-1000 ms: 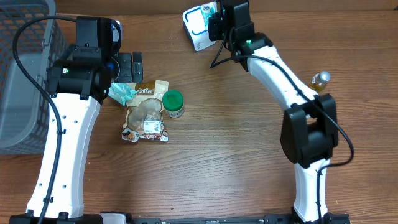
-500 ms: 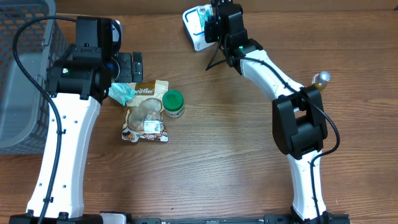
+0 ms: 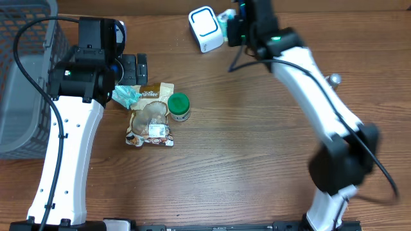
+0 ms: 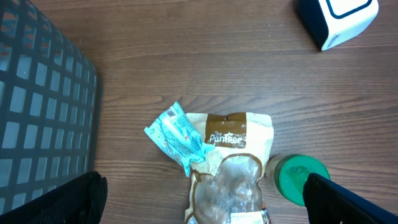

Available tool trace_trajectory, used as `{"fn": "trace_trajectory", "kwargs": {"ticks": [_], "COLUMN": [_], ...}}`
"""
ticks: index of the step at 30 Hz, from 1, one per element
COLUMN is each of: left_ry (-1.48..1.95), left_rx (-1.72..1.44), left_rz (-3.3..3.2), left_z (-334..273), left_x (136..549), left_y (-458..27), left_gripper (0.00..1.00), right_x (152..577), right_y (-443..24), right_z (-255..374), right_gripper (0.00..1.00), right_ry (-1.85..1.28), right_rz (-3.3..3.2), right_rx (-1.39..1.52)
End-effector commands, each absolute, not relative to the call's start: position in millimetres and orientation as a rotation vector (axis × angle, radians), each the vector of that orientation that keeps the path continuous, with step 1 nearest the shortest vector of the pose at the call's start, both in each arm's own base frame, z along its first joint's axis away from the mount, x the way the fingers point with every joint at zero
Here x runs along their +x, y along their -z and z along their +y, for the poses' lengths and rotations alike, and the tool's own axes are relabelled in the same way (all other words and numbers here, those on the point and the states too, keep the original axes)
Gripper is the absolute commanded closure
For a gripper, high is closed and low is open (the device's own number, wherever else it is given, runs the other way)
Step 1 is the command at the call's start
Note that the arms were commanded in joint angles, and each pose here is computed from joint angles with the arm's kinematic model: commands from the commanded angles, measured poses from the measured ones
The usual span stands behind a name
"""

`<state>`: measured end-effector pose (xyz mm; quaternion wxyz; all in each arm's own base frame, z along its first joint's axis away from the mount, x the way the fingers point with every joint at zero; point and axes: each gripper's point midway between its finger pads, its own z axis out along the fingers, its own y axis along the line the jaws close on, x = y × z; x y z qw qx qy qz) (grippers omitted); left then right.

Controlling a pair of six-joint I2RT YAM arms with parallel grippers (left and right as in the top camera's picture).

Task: Scan the item barcode
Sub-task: 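Move the Kleenex pack right and release it on the table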

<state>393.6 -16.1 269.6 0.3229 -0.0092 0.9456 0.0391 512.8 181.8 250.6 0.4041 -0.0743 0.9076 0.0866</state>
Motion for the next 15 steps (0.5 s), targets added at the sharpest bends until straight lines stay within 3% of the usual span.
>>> {"fn": "trace_trajectory", "kwargs": {"ticks": [1, 8, 15], "left_ry": [-0.116, -0.116, -0.116], "left_rx": [-0.012, -0.011, -0.011], "left_rz": [2.475, 2.475, 2.475], "left_z": [-14.3, -14.3, -14.3], "left_x": [395.8, 395.8, 395.8], "left_y": [-272.4, -272.4, -272.4], "left_gripper": [0.00, 0.01, 0.00], "right_x": [487.8, 405.4, 370.5], "right_y": [-266.6, -182.8, -121.2], "right_z": [152.9, 92.6, 26.2], "right_gripper": [0.96, 0.96, 0.96], "right_ry": [-0.174, -0.010, 0.293], "right_rz": [2.352, 2.833, 2.986], "right_rx": [-0.152, -0.089, 0.179]}}
